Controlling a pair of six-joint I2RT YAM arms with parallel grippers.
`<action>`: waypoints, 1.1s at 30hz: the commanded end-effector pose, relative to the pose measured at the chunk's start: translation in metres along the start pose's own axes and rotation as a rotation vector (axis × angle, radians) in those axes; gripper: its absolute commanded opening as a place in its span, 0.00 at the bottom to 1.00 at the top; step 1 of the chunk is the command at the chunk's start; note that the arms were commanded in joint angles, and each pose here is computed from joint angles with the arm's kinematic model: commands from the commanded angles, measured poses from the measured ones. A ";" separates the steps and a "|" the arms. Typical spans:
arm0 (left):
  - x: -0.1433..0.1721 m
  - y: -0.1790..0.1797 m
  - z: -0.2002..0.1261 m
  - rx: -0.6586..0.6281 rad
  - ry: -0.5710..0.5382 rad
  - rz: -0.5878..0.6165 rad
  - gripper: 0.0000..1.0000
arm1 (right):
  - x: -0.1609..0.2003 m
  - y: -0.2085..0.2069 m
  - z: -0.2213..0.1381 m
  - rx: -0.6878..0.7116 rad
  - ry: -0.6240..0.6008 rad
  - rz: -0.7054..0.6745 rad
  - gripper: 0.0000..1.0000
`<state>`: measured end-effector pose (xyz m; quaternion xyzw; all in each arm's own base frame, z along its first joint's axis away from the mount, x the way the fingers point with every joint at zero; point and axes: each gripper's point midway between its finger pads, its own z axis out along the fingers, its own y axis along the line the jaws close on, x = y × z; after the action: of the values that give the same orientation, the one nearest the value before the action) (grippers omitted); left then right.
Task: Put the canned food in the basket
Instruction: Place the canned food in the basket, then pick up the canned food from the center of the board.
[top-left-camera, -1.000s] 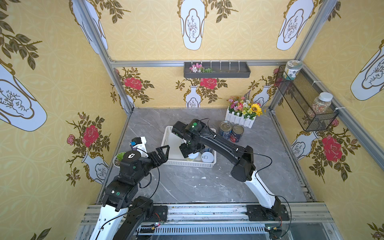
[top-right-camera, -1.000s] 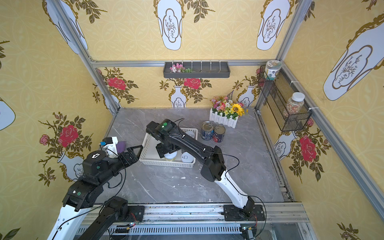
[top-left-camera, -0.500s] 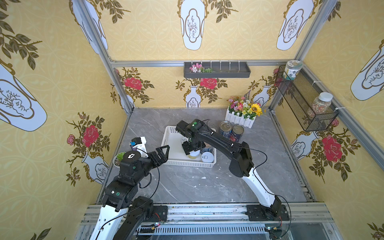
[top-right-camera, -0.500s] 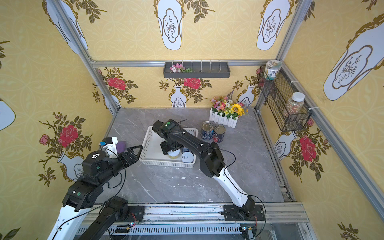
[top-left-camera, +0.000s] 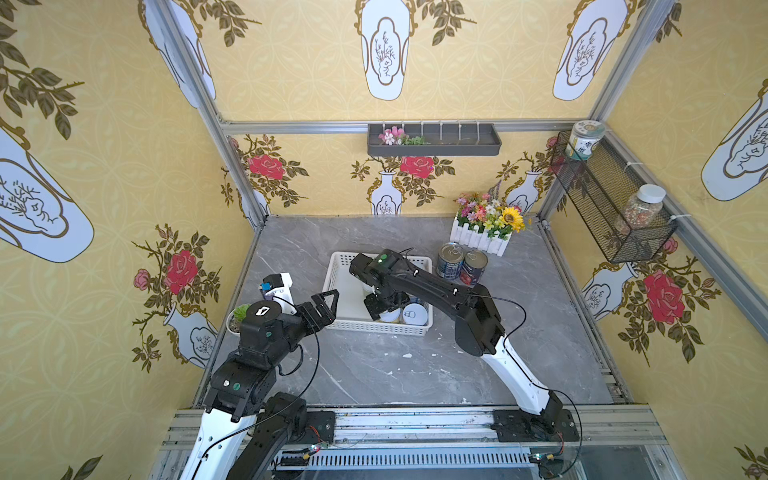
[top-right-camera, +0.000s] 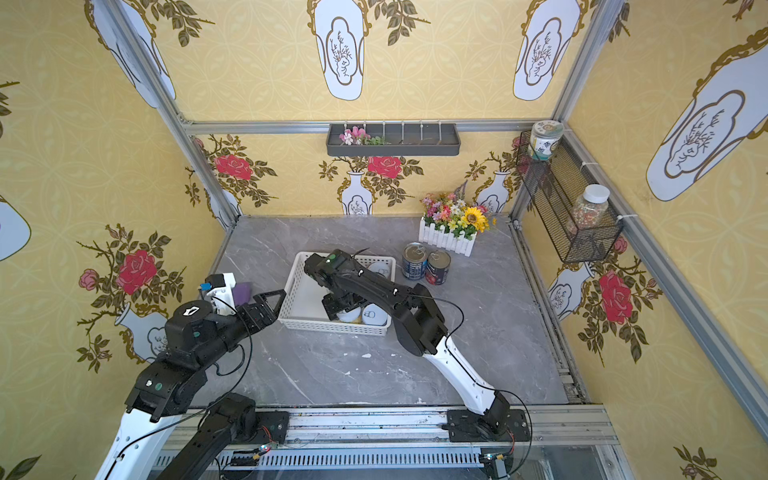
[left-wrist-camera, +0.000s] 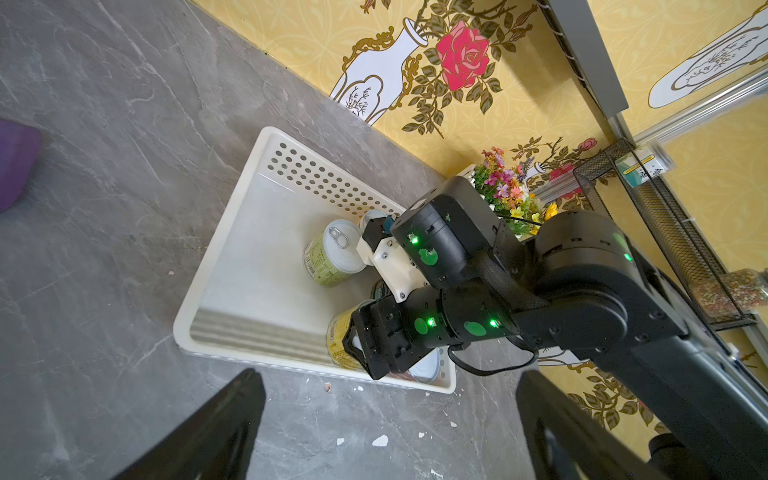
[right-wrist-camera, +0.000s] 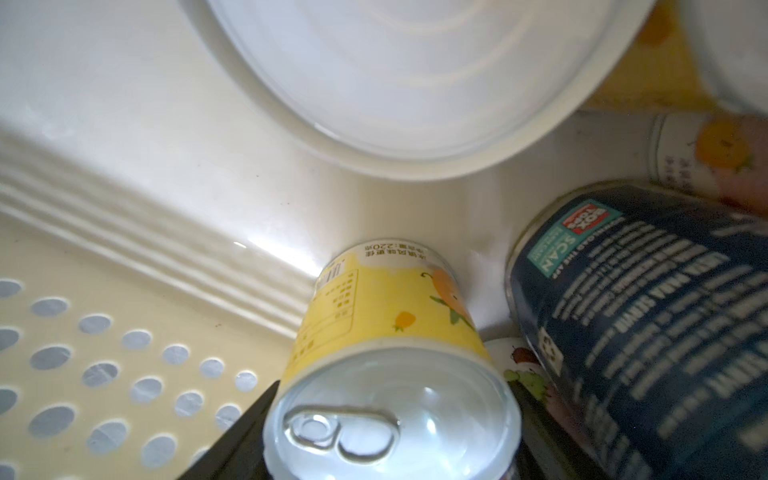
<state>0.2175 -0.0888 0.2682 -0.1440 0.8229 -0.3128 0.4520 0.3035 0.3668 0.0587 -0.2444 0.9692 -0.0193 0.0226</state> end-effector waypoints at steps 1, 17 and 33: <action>-0.002 -0.003 0.001 0.019 -0.007 0.010 1.00 | 0.012 -0.008 -0.001 0.046 0.037 -0.027 0.83; 0.000 -0.004 0.001 0.027 0.002 0.009 1.00 | 0.004 0.032 -0.123 -0.172 -0.245 -0.095 0.97; 0.002 -0.006 0.000 0.042 0.006 0.010 1.00 | 0.016 -0.183 -0.194 -0.178 -0.555 0.475 0.97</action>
<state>0.2160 -0.0921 0.2687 -0.1375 0.8214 -0.3224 0.4501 0.3457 0.2220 0.2590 -0.0622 0.9608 0.1147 0.2445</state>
